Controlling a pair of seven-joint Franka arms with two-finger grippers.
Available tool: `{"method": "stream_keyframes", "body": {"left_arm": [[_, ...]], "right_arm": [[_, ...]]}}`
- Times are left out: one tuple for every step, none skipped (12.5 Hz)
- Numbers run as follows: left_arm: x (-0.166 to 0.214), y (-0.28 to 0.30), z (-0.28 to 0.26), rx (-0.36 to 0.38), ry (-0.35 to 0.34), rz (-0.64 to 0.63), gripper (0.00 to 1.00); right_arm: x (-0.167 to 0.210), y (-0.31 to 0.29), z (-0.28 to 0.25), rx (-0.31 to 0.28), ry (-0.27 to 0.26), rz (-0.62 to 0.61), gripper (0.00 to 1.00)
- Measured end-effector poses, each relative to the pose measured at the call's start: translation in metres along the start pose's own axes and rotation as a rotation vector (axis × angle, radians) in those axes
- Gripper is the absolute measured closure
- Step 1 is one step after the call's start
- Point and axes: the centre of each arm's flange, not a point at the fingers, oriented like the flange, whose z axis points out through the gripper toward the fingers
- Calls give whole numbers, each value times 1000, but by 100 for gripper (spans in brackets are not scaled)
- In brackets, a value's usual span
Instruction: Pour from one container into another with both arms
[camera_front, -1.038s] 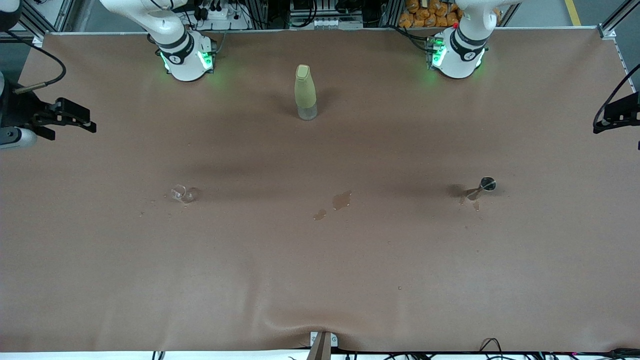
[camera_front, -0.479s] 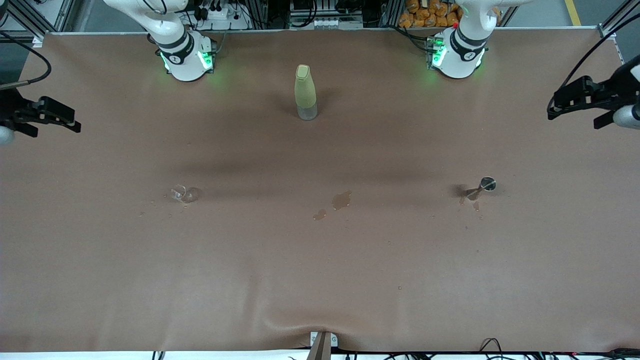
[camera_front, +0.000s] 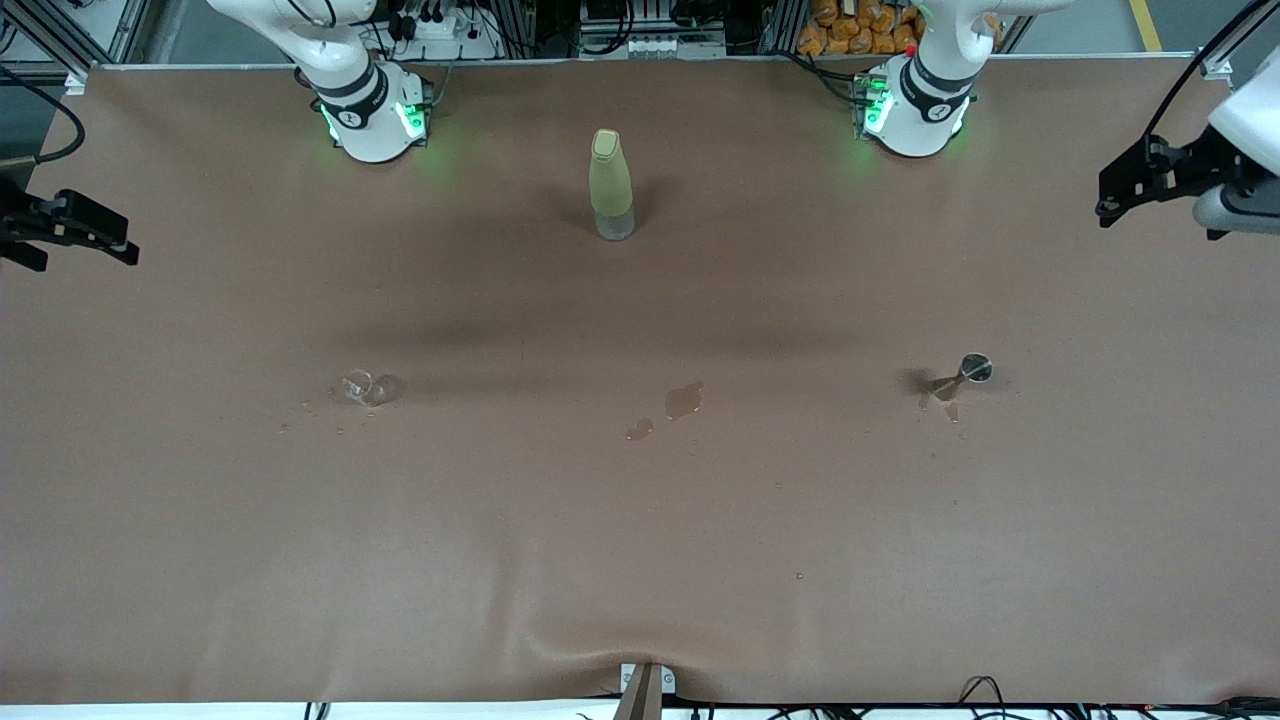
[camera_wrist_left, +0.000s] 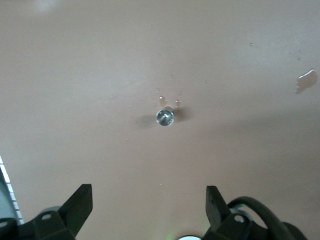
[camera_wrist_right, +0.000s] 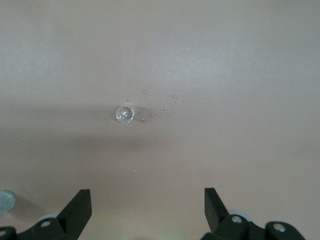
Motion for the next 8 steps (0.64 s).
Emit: {"method": "stream_keyframes", "body": {"left_arm": [[-3,2,-4,1,10,1,0],[-5,3,-5,-5,16,1,0],[-5,3,-5,-14,19,-8,0],[-5,3,-3,-21,19,-27,0],[-4,5,-2,-32,18,-50,0],[-4,7,0,-44,17,-62,0],[-3,9,0,-48,17,-70,0],[-3,10,0,-49,16,-77,0]], "right_arm": [[0,3,0,0,0,6,0],[-1,7,0,1,0,14,0],[-1,10,0,1,0,19,0],[-2,11,0,1,0,21,0],[-2,11,0,2,0,22,0],[-1,10,0,8,1,21,0],[-1,8,0,19,2,19,0],[-1,7,0,29,4,17,0]]}}
